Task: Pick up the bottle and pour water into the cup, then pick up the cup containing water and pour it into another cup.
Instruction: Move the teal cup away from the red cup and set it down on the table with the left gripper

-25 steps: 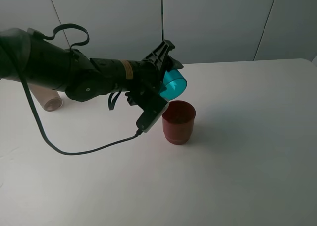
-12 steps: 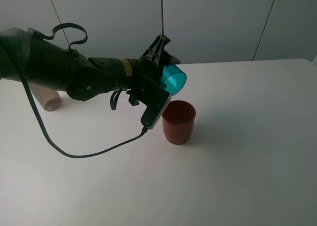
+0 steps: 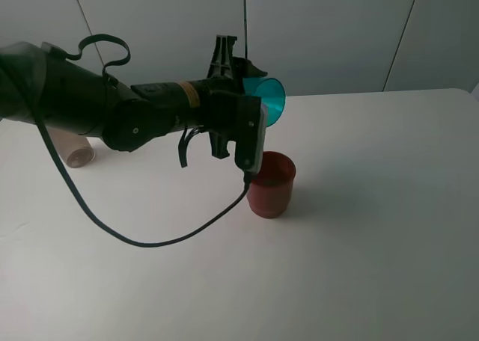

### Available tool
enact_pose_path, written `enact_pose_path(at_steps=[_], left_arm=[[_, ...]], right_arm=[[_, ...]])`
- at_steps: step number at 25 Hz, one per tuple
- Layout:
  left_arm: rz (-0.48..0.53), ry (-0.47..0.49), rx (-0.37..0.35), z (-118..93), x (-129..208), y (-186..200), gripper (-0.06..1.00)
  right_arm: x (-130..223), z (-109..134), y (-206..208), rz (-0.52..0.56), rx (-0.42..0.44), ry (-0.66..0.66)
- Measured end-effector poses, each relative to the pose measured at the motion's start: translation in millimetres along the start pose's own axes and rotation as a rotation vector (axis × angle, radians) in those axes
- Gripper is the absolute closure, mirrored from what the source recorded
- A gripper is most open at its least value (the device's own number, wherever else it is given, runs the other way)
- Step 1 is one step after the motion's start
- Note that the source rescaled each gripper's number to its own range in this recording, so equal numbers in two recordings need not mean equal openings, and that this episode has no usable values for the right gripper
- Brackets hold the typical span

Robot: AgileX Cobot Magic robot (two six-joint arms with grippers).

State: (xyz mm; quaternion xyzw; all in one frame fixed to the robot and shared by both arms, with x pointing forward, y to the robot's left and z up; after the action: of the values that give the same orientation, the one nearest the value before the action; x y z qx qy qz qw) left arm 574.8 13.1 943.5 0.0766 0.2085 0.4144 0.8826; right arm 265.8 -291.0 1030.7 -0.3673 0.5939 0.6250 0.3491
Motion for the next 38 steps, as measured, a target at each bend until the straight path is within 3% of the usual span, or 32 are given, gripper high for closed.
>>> enact_pose_path(at_steps=[10,16,20,26,30,38], left_arm=[[0.020,0.660,-0.189,25,20,3,0.91],[0.054,0.915,-0.289,40,60,10,0.91],[0.040,1.030,-0.354,42,88,10,0.91],[0.077,1.160,-0.383,10,138,-1,0.91],[0.082,1.214,-0.424,-10,161,-5,0.91],[0.129,1.268,-0.418,-43,187,-20,0.91]], right_arm=[[0,0,0,0.000,0.000,0.006],[0,0,0,0.000,0.000,0.006],[0,0,0,0.000,0.000,0.006],[0,0,0,0.000,0.000,0.000],[0,0,0,0.000,0.000,0.000],[0,0,0,0.000,0.000,0.000]])
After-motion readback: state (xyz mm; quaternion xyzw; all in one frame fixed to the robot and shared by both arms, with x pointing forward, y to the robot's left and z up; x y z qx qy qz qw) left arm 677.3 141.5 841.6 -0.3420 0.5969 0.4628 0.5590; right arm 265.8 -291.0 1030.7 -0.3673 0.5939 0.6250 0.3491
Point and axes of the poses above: a point on each arm's last joint axis where the gripper is mounted, y pointing back along that axis away from the gripper, z along the wrist's bending axis when the last joint is at zero, x = y × z, the point moved 4 cm from there along -y, pointing out along that axis toward the gripper, and after that the axes turned 2 degrees about y, right-handed, at the moved point
